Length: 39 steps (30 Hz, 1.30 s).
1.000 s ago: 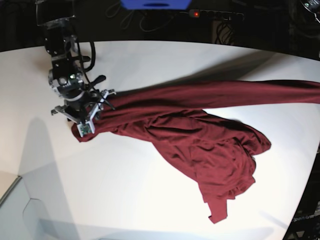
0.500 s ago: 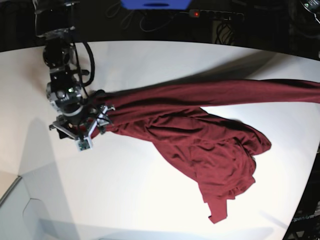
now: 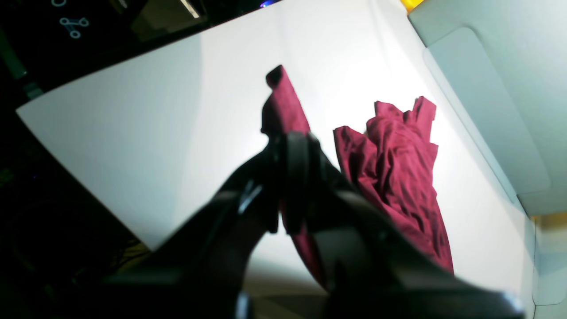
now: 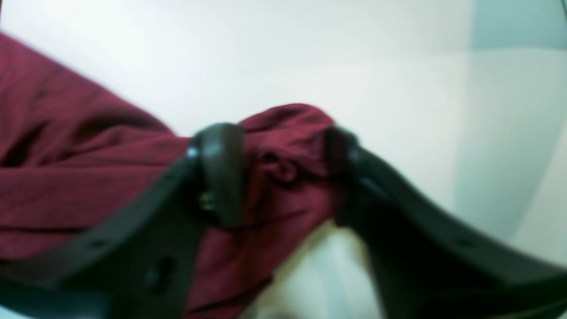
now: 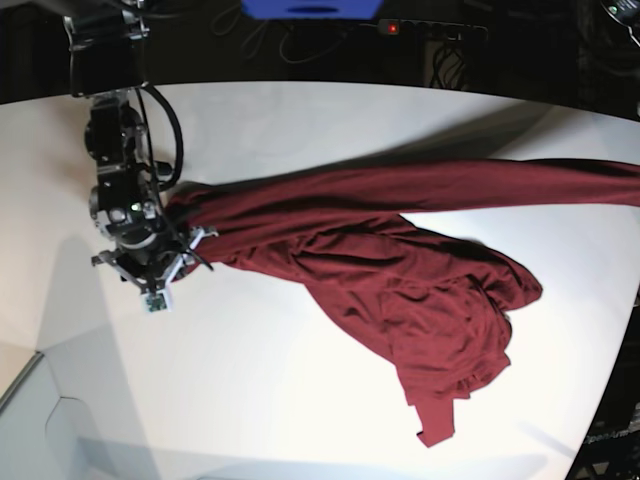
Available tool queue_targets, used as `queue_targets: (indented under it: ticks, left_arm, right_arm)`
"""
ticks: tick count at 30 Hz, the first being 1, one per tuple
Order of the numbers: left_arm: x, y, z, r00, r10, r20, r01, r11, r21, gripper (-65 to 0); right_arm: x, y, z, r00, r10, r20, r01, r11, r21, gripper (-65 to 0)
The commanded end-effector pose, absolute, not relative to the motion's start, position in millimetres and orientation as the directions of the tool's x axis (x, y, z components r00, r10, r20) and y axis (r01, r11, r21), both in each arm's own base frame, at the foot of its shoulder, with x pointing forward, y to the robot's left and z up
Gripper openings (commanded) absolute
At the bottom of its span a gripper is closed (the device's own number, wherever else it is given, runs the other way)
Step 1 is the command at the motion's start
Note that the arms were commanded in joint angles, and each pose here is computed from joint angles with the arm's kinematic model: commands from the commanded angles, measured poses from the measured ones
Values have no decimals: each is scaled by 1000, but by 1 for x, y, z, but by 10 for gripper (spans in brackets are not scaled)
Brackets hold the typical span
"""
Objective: Layout the t-shirt on the table in an organized manner, then fold the t-shirt properly
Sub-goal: 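Lift and drag the held shirt edge away from the heap with the right gripper, then pull both grippers apart to stretch the shirt across the table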
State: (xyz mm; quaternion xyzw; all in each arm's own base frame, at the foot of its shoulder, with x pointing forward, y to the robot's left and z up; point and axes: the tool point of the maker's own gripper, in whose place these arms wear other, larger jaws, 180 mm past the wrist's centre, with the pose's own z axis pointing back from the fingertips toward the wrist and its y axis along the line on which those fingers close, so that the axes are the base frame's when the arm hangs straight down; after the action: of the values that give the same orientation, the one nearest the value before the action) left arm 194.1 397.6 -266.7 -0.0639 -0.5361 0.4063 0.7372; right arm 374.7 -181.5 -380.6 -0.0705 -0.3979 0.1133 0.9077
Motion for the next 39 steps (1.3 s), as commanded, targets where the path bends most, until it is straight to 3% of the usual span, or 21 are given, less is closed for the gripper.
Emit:
queue_targets:
  ticks: [1,5,6,12,20,30,39]
  left_arm:
    - [198,401,-251,61,651,756,-506,674,-539,-648]
    - [198,401,-251,61,651,756,-506,674,-539,-648]
    - [198,401,-250,60,651,757,-506,673,-539,-648]
    - [201,401,-248,51,651,757,-500,673,-545,-648]
    - [220,400,-232,9,646,763,-453,683,-573,-648]
    - [300,377,-172,-57,606,794,-258,759,-598,-648]
    - [364,376,-140,-58,543,838,-213,813,-542,-648]
  right_arm:
    - [385,-187,-364,619,260,741,-129,965,-230,-473]
    - [380,-192,-367,628,252,736,-118,966,-230,-638]
    - [379,-194,-368,630,252,735,-116,966,-232,-650]
    - [373,-216,-354,611,209,763,-45,972,-230,-650]
    - [380,-208,-289,464,263,846,-68,963,-262,-650]
    - [421,-209,-223,318,272,908,-25,960,-279,-650]
    - [448,-221,-154,182,303,935,30,949,-313,-650]
